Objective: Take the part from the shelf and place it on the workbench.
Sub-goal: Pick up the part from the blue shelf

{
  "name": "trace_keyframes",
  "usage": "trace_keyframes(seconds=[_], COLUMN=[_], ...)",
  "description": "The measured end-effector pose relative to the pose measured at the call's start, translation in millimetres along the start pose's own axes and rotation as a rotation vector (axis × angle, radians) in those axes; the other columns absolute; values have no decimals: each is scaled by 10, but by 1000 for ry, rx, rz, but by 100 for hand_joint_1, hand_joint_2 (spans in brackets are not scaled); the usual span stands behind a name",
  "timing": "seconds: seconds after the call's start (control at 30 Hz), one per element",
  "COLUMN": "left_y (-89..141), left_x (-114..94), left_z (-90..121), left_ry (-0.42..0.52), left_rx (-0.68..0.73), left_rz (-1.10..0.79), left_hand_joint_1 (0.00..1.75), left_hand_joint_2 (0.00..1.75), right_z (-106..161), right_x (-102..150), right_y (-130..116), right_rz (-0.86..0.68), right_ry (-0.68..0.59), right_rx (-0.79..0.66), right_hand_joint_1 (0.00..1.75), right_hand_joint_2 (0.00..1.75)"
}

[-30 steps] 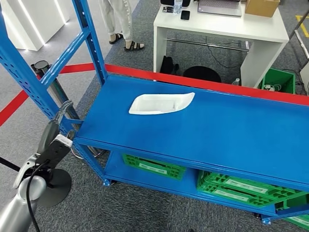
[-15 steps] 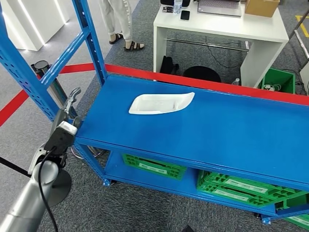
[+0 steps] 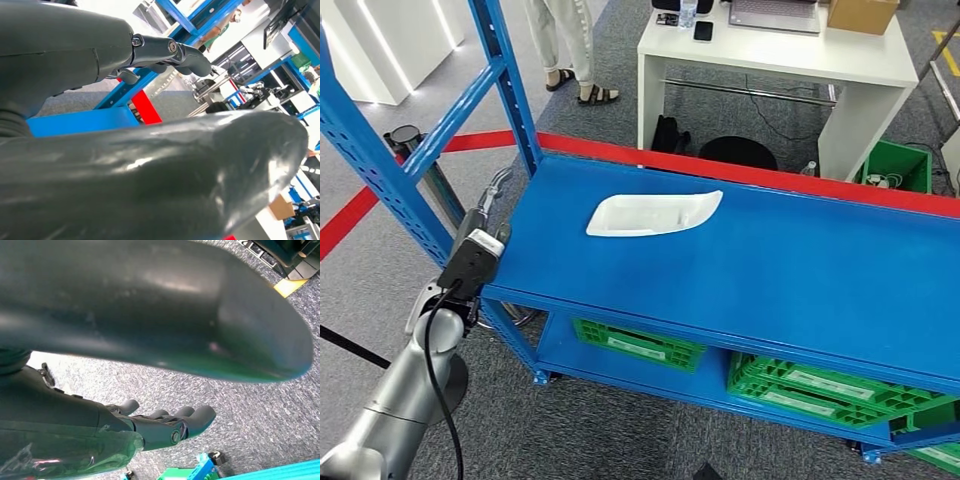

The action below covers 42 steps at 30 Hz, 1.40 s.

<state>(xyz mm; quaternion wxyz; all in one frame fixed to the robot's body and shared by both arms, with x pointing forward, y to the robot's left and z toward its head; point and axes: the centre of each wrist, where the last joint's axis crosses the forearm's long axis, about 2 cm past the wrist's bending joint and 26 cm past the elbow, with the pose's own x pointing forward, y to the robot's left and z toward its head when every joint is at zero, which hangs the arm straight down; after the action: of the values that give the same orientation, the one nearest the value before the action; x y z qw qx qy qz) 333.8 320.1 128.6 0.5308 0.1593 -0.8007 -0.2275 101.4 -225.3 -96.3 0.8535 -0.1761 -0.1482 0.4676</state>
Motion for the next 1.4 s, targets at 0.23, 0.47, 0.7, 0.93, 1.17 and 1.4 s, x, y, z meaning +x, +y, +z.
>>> trace_keyframes(seconds=[0.23,0.47,0.7,0.93,1.17,1.4], left_y=[-25,71,137,154,148,142], left_x=[-54,-172,-226,-287,-316,-314], left_z=[-155,-377,-580,-652,-679,-738], left_ry=[18,80,148,187,210,238], left_rx=[-63,-170,-284,-365,-418,-452], left_rz=[12,-61,-199,-295,-376,-512], left_hand_joint_1=[0,0,0,0,0,0], left_hand_joint_2=[0,0,0,0,175,175], right_z=[-2,-5,-8,-11,-12,-11], right_x=[7,17,34,48,54,62], right_y=[-9,-21,-36,-48,-54,-54], right_rz=[2,9,20,29,29,41], right_ry=[-4,-6,-8,-13,-13,-12], right_rx=[6,7,8,13,13,14], right_hand_joint_1=[0,0,0,0,0,0], right_hand_joint_2=[0,0,0,0,0,0])
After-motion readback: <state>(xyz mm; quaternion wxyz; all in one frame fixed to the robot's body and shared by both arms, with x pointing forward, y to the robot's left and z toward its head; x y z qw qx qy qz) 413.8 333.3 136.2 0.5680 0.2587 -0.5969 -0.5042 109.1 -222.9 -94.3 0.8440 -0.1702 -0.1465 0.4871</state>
